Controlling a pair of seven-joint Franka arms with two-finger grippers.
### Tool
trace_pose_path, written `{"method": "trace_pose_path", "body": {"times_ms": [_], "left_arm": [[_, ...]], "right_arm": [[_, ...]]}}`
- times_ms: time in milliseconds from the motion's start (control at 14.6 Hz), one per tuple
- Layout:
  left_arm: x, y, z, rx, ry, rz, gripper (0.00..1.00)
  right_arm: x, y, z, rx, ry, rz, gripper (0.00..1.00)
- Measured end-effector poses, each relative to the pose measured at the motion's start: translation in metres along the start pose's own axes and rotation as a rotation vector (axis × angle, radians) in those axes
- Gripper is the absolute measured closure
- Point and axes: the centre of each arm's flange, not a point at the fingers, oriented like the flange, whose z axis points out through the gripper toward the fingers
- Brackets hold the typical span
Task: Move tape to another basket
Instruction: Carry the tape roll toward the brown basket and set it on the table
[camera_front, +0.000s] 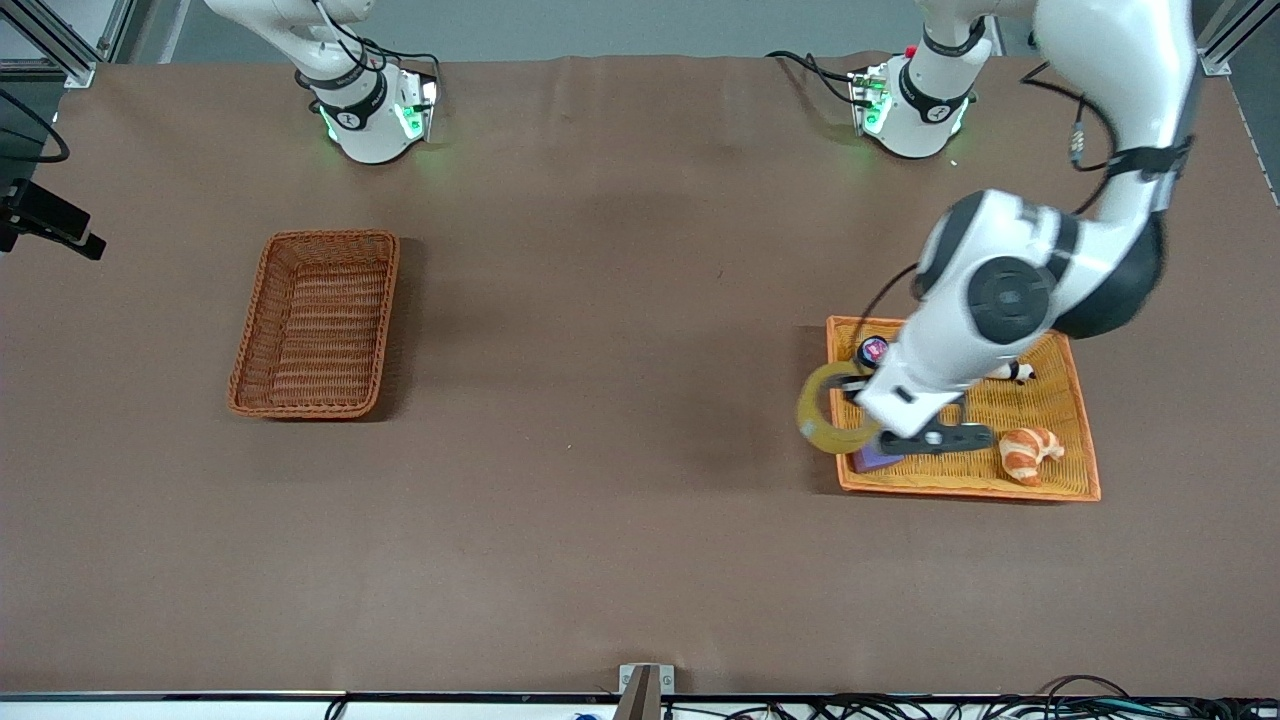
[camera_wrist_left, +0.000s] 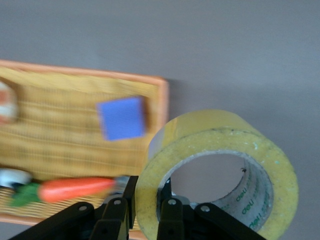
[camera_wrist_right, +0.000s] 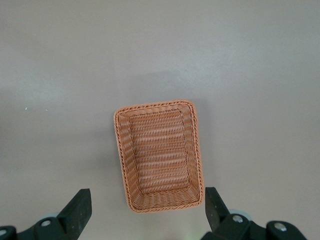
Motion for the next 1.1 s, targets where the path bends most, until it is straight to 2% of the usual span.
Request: {"method": "trace_pose_path", "body": {"times_ms": [206, 480, 823, 1097], "left_arm": [[-0.024, 0.086, 0.026, -0.025, -0.005, -0.076, 0.78], [-0.061, 0.166, 0.058, -0.084, 0.018, -0.100, 0.78], [-0.138, 0.263, 0.131, -0.161, 0.016, -0.140, 0.78], [-0.162, 0.286, 0.176, -0.123, 0.027, -0.129, 0.78]], "right_arm": [[0.000, 0.000, 0.000, 0.000, 0.000, -0.004, 0.00], [0.000, 0.001, 0.000, 0.000, -0.001, -0.006, 0.00], [0.000, 0.001, 0.000, 0.000, -0.001, -0.007, 0.00], [0.000, 0.001, 0.000, 0.000, -0.001, -0.008, 0.00]]}}
